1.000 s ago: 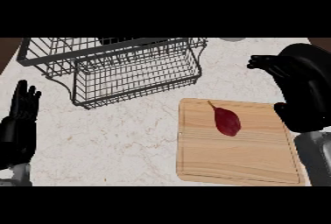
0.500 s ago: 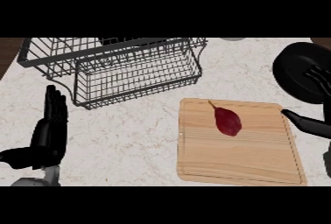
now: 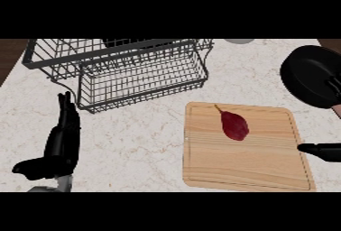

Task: Pick the pear from the cutting board and place it in the pot

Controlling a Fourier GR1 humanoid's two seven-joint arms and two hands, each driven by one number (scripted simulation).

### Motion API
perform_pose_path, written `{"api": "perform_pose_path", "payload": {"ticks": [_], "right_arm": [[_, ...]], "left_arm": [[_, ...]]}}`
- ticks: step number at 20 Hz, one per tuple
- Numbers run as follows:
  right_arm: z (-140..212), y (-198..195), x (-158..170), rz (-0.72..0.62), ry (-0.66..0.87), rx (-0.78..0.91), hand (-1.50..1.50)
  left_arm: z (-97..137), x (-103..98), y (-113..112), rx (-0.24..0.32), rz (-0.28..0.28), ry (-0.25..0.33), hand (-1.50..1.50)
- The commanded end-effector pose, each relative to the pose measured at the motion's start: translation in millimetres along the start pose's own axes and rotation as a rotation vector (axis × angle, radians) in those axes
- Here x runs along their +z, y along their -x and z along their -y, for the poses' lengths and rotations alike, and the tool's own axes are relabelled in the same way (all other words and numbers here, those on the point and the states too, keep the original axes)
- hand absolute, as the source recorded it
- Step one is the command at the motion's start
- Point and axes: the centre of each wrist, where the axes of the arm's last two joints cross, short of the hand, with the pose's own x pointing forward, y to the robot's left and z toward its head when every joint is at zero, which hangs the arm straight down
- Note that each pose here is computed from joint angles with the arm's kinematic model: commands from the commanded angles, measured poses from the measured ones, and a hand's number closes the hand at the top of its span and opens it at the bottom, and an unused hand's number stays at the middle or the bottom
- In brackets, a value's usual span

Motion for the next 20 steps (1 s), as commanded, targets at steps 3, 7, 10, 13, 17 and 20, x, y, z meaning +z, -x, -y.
{"api": "perform_pose_path", "payload": {"ticks": [3, 7, 10, 13, 17, 20], "right_arm": [[5.4, -29.4, -15.6, -0.213, -0.370, 0.242, -1.50], [-31.5, -35.7, -27.6, -0.303, -0.486, 0.333, -1.50], [-45.9, -46.3, -28.4, -0.347, -0.505, 0.319, -1.50], [-73.0, -39.7, -42.3, -0.390, -0.507, 0.336, -1.50], [-85.5, -25.9, -46.5, -0.416, -0.541, 0.311, -1.50], [-89.1, -34.9, -51.5, -0.494, -0.589, 0.407, -1.50]], "left_arm": [[7.3, -0.3, -4.6, 0.005, -0.042, 0.050, 0.00], [19.7, -0.3, 12.8, 0.012, -0.048, 0.054, 0.00], [10.5, -10.0, 6.2, 0.026, -0.057, 0.037, 0.00], [0.1, -0.2, -3.4, 0.008, -0.043, 0.052, 0.00], [15.2, 5.8, 5.8, 0.027, -0.046, 0.053, 0.00], [11.6, -6.4, -2.7, 0.028, -0.052, 0.065, 0.00]]}}
